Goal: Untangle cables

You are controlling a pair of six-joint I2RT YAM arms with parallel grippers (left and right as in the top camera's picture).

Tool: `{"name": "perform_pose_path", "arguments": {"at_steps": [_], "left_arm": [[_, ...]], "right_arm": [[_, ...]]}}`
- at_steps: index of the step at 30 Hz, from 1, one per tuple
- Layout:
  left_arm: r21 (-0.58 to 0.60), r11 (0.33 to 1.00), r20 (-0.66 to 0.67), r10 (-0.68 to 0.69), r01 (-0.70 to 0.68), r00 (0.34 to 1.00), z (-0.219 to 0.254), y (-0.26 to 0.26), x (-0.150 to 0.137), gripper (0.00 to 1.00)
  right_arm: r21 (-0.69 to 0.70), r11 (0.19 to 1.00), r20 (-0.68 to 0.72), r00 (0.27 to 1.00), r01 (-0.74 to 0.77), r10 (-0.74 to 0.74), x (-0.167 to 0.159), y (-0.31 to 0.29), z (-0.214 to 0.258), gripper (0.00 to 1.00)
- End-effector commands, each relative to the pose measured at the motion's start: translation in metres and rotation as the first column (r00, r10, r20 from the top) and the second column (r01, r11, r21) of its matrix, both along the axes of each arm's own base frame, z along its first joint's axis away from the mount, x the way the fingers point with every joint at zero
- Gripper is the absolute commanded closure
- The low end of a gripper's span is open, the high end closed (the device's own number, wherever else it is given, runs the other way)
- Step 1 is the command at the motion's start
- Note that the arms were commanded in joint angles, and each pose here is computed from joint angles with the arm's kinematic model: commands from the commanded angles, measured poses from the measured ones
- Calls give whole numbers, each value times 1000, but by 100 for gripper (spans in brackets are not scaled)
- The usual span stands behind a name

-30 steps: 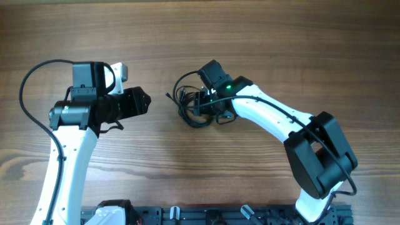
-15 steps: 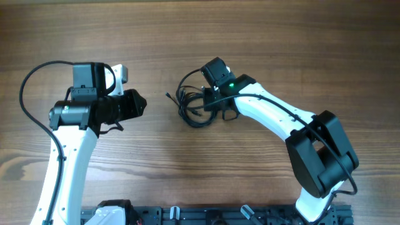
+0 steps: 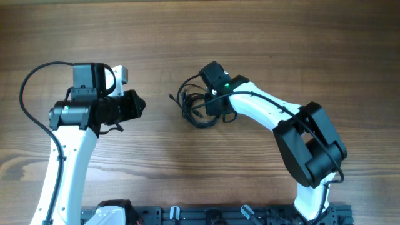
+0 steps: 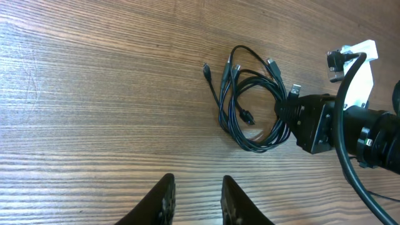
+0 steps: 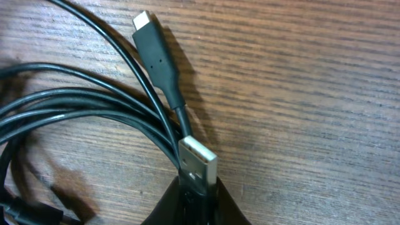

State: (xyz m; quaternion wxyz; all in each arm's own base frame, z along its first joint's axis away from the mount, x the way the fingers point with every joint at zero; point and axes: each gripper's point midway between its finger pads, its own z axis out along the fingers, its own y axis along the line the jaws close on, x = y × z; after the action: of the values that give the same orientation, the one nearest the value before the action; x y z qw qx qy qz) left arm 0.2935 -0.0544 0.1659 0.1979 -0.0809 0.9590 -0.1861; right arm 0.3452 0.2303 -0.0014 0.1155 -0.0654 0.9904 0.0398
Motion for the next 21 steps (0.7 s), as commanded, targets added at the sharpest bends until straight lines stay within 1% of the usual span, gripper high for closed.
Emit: {"name": "perform_pose_path", "arguments": {"at_steps": [1, 3, 4, 5, 6, 7, 9, 12, 14, 17, 18, 19, 21], "left_arm": [[3, 1000, 9, -6, 6, 1000, 7, -1, 0, 78], [-3, 1000, -3, -9, 9, 1000, 6, -2, -3, 82], [-34, 999, -11, -24, 24, 1000, 7, -7, -6, 86], [-61, 998, -15, -37, 36, 999, 8, -12, -7, 88], [-93, 994, -14, -52, 51, 999, 11, -18, -8, 96], [-134, 989, -10, -72, 70, 997, 14, -25, -10, 96], [-197, 975, 0, -101, 99, 995, 20, -35, -11, 96], [-223, 968, 8, -114, 113, 993, 23, -40, -12, 96], [-264, 954, 43, -135, 142, 990, 30, -47, -8, 96], [-377, 892, 157, -202, 248, 967, 55, -68, -1, 96], [-412, 862, 210, -226, 296, 951, 66, -75, 1, 96], [-454, 811, 287, -259, 369, 922, 83, -85, 3, 93], [-487, 739, 386, -297, 466, 873, 105, -96, 3, 74]], "right_arm": [[50, 999, 7, 1000, -16, 15, 9, 14, 29, 96], [65, 996, 55, 997, -60, 57, 16, 19, 62, 96], [75, 993, 92, 992, -91, 84, 21, 22, 91, 96], [84, 991, 114, 989, -101, 91, 24, 24, 110, 96], [92, 989, 140, 985, -116, 103, 25, 25, 128, 96], [102, 987, 191, 976, -124, 103, 29, 25, 162, 96], [142, 981, 300, 951, -130, 82, 34, 24, 211, 96], [217, 963, 425, 904, -159, 53, 29, 23, 267, 96], [228, 957, 469, 881, -180, 54, 23, 19, 288, 96], [241, 952, 477, 877, -189, 54, 15, 16, 298, 96], [253, 946, 469, 881, -202, 62, 12, 18, 298, 96], [268, 939, 459, 885, -217, 73, 9, 21, 298, 96], [272, 937, 454, 888, -219, 76, 8, 22, 297, 96]]}}
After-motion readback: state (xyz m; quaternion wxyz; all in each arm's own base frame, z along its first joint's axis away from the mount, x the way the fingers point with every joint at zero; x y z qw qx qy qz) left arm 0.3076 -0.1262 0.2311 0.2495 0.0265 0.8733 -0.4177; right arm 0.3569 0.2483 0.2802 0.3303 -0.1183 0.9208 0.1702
